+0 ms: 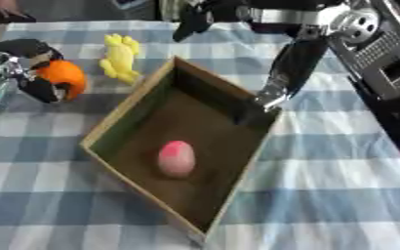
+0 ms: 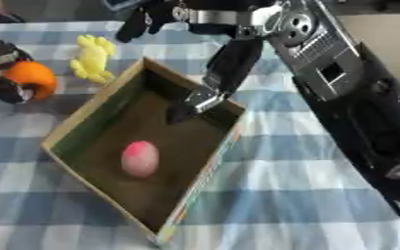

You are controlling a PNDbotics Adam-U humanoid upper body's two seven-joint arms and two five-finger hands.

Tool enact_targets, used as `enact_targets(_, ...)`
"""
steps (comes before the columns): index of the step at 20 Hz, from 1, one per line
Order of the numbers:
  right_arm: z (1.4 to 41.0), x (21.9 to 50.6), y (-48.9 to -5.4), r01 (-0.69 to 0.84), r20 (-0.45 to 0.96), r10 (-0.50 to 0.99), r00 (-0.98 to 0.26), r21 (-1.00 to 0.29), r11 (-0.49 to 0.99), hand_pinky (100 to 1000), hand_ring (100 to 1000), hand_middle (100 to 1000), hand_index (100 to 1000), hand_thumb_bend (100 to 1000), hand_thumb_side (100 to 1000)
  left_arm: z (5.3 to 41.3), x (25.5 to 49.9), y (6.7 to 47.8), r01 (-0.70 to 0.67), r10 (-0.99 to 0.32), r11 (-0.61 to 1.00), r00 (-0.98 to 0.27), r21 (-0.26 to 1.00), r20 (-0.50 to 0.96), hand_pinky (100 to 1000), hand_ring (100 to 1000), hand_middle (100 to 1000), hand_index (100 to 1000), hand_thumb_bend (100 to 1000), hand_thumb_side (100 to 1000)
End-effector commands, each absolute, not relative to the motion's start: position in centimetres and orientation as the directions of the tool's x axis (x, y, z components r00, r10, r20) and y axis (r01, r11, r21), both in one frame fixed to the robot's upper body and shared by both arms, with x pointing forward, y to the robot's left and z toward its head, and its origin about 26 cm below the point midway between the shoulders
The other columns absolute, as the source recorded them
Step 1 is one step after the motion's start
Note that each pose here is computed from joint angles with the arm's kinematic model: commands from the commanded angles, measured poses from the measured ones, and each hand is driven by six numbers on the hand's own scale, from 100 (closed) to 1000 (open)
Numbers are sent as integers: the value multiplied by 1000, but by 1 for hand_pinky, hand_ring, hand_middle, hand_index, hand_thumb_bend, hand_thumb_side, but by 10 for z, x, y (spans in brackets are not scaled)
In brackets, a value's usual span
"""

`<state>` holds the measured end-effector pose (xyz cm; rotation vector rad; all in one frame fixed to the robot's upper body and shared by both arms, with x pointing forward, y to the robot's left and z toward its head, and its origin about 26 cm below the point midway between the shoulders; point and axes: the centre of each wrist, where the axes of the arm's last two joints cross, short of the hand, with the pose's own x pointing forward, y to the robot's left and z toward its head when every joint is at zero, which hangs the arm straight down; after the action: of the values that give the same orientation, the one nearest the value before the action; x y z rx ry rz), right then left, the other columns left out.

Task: Pick up objects on the table and place them in the box.

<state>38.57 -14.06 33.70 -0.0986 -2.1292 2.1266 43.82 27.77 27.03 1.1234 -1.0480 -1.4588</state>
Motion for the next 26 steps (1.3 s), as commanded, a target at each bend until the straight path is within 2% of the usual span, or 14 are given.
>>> enact_targets(1,357,378,-155,79,-85,53,-995,-991,-107,857,880,832,926,540,732,296,427,276,92,-985,-147,-104,985,-137,384,624,590,764,100,265)
enact_targets(2,360,377,-160,76,-82,63,-995,-994,-84,857,877,828,924,496,777,300,425,275,74,-985,-145,-107,987,-137,362,605,570,751,100,269)
enact_targets(3,363,375,-165,74,-78,76,-994,-996,-57,856,875,822,922,485,767,305,421,274,48,-985,-142,-109,989,-136,337,583,544,728,100,277)
enact_targets(7,373,368,-186,68,-60,139,-988,-996,56,856,865,805,914,406,837,324,406,266,-59,-983,-122,-130,991,-129,274,524,481,673,100,294)
enact_targets(11,375,363,-204,59,-25,215,-976,-986,155,856,851,786,908,371,872,344,387,252,-146,-971,-104,-197,984,-132,270,518,476,667,100,303)
enact_targets(13,373,362,-214,51,4,257,-966,-978,204,856,844,776,905,305,898,353,376,245,-187,-960,-105,-236,977,-148,269,516,475,666,100,307)
enact_targets(14,372,362,-220,47,21,280,-960,-972,232,856,842,772,905,322,898,356,371,241,-207,-953,-106,-258,972,-159,268,515,473,665,100,309)
enact_targets(21,362,359,-246,20,154,370,-916,-905,426,866,831,754,902,265,903,373,329,209,-359,-879,-57,-425,931,-218,261,497,454,663,100,329)
enact_targets(26,355,356,-249,5,233,382,-894,-848,530,870,821,731,896,252,888,373,301,190,-371,-818,4,-536,929,-210,260,499,447,660,100,336)
